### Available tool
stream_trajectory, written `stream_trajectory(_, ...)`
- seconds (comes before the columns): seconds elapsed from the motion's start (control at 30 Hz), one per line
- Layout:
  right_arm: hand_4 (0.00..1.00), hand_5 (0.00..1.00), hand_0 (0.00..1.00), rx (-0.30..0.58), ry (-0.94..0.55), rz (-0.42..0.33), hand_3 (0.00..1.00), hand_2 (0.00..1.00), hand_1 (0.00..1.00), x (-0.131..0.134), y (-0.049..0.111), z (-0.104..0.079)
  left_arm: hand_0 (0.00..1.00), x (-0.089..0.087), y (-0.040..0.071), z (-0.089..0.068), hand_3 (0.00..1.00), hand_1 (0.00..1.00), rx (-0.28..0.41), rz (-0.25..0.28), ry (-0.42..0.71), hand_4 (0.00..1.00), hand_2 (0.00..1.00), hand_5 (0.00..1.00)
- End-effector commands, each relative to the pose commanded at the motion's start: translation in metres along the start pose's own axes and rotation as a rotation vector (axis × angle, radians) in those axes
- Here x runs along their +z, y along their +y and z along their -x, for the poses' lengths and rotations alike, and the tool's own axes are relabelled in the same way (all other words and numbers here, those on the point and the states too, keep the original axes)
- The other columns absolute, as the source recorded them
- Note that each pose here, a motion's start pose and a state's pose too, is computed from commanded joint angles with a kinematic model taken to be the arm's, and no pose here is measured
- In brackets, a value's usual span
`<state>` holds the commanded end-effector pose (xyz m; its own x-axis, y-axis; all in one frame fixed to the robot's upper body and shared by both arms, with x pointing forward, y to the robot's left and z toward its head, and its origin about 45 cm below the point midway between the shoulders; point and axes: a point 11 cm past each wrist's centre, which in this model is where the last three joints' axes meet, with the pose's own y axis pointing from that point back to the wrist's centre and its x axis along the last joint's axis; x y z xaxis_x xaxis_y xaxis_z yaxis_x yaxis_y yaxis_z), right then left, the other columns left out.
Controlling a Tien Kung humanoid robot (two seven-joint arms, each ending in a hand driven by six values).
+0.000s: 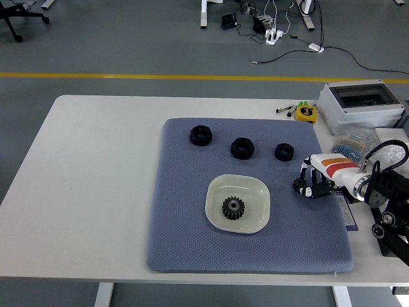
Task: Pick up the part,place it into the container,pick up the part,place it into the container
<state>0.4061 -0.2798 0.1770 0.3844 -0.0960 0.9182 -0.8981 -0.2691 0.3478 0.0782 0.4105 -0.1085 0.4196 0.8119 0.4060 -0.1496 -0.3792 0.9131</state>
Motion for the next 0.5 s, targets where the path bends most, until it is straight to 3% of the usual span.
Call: stream_trajectory(0.5, 0.764, 0.357, 0.021, 0.039, 0.009, -0.018, 0.484, 0.290, 0.168, -0.005, 0.003, -0.013, 0.700, 0.000, 0.000, 0.000, 0.579, 0.648, 0.000, 0.000, -0.002, 0.666, 0.670, 0.628)
